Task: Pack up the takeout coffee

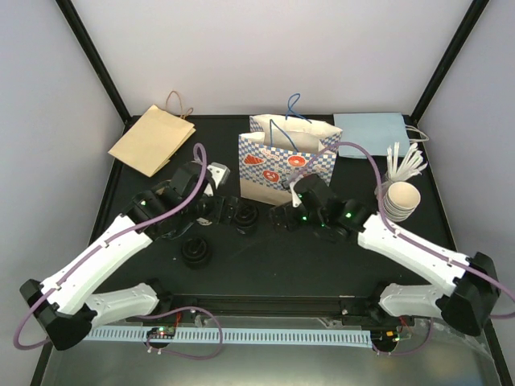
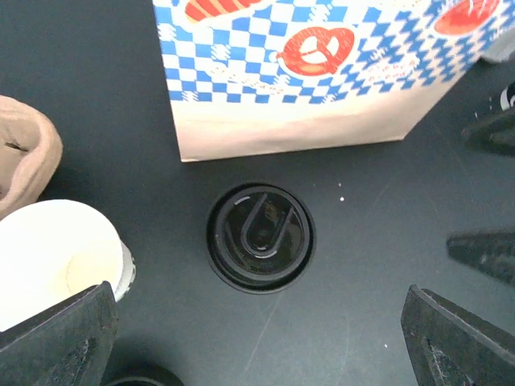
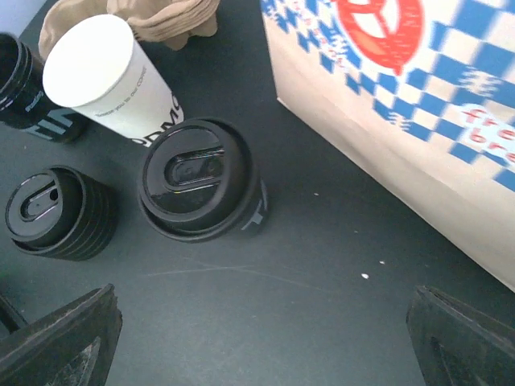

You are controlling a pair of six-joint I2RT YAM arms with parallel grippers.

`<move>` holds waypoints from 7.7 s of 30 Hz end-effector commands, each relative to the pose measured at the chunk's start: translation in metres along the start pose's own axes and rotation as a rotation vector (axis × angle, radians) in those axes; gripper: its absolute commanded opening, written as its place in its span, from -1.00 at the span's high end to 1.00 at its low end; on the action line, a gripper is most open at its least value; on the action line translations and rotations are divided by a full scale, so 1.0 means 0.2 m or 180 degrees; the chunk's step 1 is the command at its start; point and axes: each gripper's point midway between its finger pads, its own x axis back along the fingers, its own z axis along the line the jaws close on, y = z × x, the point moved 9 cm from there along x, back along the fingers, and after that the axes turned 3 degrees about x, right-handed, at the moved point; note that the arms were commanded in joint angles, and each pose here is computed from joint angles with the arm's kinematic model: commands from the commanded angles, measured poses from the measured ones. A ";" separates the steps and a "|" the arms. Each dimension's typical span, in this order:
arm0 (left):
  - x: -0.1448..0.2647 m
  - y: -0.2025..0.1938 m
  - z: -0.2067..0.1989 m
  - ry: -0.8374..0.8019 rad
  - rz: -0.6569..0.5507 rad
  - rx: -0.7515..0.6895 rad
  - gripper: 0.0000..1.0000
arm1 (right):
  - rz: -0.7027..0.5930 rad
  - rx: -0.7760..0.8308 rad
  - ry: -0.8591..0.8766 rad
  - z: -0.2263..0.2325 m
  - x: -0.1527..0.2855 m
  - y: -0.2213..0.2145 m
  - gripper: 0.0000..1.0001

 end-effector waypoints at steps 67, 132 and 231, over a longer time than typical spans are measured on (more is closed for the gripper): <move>0.15 0.05 0.39 0.0280 -0.0803 0.0714 -0.97 | 0.1095 0.0699 -0.0756 0.40 -0.68 0.17 -0.66; -0.19 0.90 0.13 -0.0171 -0.0719 0.0152 -0.97 | -0.1536 0.0269 -0.1568 -0.04 0.75 0.74 -0.36; -0.07 0.55 -0.24 -0.0676 -0.0965 -0.2364 0.97 | 0.0380 0.0956 -0.0442 0.07 0.24 0.04 -0.29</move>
